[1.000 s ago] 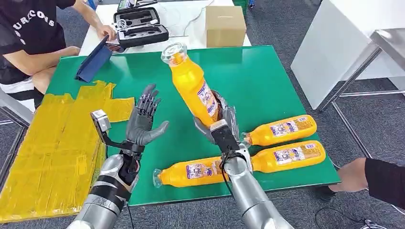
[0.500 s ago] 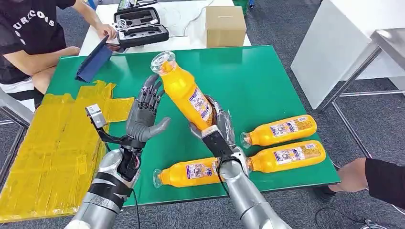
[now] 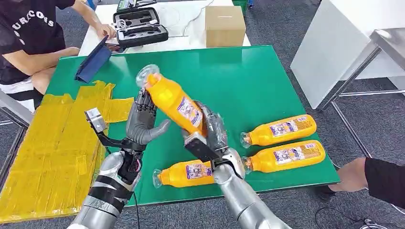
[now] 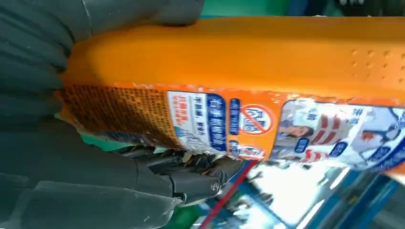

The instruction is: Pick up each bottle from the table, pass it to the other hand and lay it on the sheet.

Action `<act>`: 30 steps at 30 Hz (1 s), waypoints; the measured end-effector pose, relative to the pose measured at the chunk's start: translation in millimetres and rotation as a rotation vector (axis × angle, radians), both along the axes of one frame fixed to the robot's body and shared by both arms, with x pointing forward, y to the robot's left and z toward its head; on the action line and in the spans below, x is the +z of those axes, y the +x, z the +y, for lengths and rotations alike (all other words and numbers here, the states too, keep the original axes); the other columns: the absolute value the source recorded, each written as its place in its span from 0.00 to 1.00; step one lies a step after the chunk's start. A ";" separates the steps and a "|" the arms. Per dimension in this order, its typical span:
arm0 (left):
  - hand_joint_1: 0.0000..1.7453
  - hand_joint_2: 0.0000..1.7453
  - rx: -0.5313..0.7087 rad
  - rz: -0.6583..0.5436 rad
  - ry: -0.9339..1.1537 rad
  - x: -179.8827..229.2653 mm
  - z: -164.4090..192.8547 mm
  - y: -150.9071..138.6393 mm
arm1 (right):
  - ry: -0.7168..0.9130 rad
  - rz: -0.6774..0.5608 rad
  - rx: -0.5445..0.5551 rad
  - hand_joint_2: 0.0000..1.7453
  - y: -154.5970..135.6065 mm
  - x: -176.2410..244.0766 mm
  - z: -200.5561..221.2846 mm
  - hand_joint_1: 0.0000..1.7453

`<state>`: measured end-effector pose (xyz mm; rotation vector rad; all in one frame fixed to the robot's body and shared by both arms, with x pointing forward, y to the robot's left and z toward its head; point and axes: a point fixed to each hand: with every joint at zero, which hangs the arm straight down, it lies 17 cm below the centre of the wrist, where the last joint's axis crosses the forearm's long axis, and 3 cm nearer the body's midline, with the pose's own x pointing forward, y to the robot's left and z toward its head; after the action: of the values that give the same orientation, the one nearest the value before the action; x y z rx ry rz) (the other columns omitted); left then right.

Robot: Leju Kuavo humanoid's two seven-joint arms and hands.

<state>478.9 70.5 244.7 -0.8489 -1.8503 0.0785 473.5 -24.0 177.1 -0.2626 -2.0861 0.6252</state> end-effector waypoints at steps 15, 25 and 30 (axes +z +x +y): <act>0.00 1.00 -0.018 0.009 0.000 -9.3 4.7 -0.7 | -0.238 -0.131 0.079 1.00 -29.8 0.3 59.7 1.00; 1.00 1.00 0.005 0.069 -0.001 -33.9 22.1 12.3 | -0.321 -0.182 0.093 1.00 -35.9 -0.8 76.1 1.00; 1.00 1.00 0.061 0.084 0.027 -40.5 31.6 18.4 | -0.334 -0.188 0.090 1.00 -34.0 -1.6 75.4 1.00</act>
<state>497.3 102.1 204.2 -0.7592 -1.7948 0.1250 439.5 51.4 175.4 -0.4331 -2.1742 1.0404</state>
